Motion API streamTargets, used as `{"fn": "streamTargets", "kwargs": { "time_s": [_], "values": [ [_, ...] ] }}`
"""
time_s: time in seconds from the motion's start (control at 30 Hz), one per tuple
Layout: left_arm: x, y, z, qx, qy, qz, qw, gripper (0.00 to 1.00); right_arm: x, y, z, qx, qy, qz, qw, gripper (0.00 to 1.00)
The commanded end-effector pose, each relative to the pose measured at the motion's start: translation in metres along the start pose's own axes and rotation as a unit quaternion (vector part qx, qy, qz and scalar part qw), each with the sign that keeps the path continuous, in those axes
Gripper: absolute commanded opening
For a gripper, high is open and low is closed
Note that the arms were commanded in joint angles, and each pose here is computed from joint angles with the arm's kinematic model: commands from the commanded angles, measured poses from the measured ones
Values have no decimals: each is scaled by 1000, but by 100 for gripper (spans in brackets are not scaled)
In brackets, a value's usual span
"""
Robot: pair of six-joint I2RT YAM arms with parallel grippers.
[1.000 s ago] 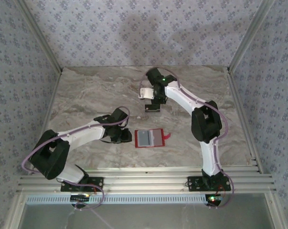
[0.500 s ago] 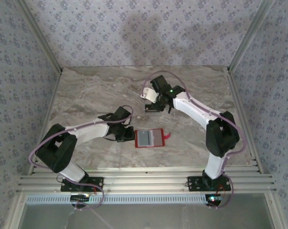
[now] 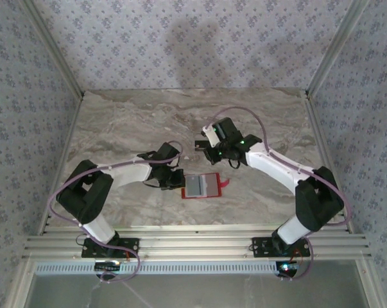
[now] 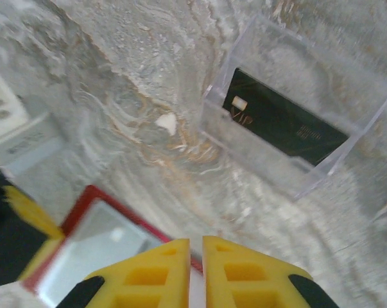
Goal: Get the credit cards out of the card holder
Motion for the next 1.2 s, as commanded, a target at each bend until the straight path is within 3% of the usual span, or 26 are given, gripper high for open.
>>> {"fn": "streamTargets", "kwargs": {
  "time_s": [0.0, 0.23, 0.43, 0.73, 1.17],
  "values": [
    [-6, 3, 0, 9, 1, 10, 1000, 10, 8, -6, -2, -8, 119, -51, 992, 12],
    [-2, 5, 4, 15, -1, 3, 1000, 9, 16, 9, 28, 71, 243, -93, 963, 13],
    [-2, 7, 4, 16, -2, 3, 1000, 9, 39, 36, 61, 150, 289, -136, 936, 11],
    [-1, 9, 6, 23, -3, 1, 1000, 9, 61, 62, 90, 194, 295, -127, 927, 10],
    [-4, 10, 9, 29, 2, 0, 1000, 8, 74, 88, 102, 221, 292, -125, 922, 10]
  ]
}}
Point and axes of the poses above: each hand's point on the last joint's axis, 136 mm out from that joint toward the fingers, its own y axis out along the fingers, its own x axis along the line the jaws close on, z = x × y, the point moved 3 cm from there along -y, back along the fingers, and after that the axes turned 10 degrees about y, right-handed, at the moved point
